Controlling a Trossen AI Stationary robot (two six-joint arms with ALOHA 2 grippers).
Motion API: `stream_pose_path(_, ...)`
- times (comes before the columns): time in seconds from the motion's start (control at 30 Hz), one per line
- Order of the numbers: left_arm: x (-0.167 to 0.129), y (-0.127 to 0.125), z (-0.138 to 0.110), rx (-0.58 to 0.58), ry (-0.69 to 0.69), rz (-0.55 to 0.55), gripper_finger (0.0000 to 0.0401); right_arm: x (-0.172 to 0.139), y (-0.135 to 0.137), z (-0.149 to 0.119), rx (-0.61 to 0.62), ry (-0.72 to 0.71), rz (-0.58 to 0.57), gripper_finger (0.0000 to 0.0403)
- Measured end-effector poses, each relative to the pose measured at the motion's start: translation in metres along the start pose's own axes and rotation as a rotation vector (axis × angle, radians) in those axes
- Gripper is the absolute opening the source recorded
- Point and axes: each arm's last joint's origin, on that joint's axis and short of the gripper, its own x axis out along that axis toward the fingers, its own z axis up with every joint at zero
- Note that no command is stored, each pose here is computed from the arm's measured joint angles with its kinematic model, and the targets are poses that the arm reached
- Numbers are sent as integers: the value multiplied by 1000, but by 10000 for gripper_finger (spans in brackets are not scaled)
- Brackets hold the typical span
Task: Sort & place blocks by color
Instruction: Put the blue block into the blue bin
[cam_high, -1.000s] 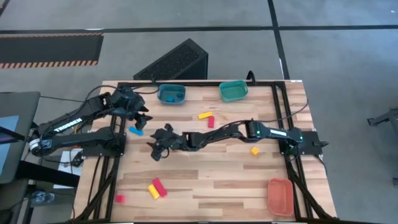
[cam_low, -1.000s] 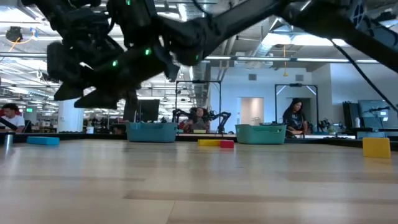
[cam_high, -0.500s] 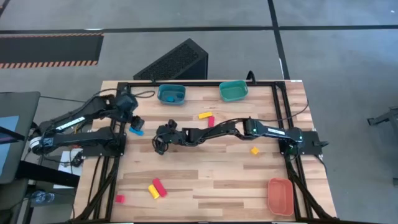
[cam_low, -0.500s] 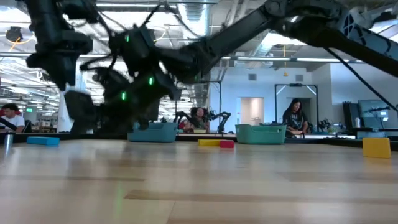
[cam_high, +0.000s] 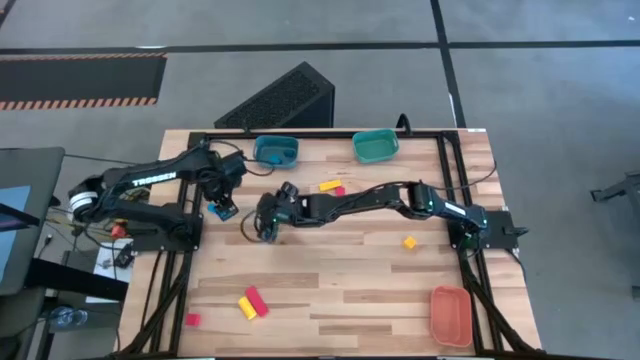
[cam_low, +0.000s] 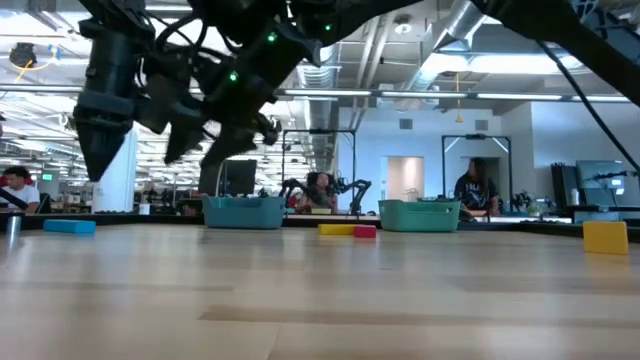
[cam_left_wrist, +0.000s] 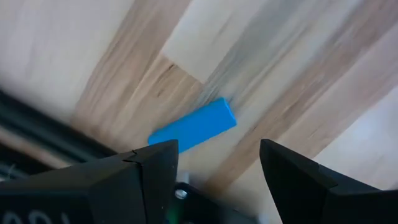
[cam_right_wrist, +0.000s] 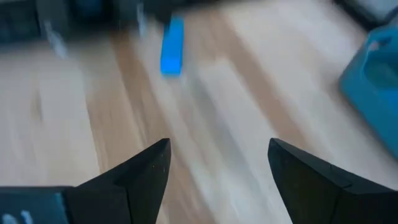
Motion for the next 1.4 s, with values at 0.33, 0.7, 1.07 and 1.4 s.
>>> stream_pose_path(0.33,14,-6,14,352,-30,66,212,-10,20,-21,-83,104,-27,276)
stream_pose_path(0.7,59,-4,0,622,107,72,212,-31,26,-58,83,34,-116,264)
stream_pose_path(1.07,61,-5,5,755,46,76,212,-57,12,-67,225,-58,-172,264)
stream_pose_path(1.4,70,-5,7,663,-21,84,212,-74,-1,-46,266,-121,-201,264)
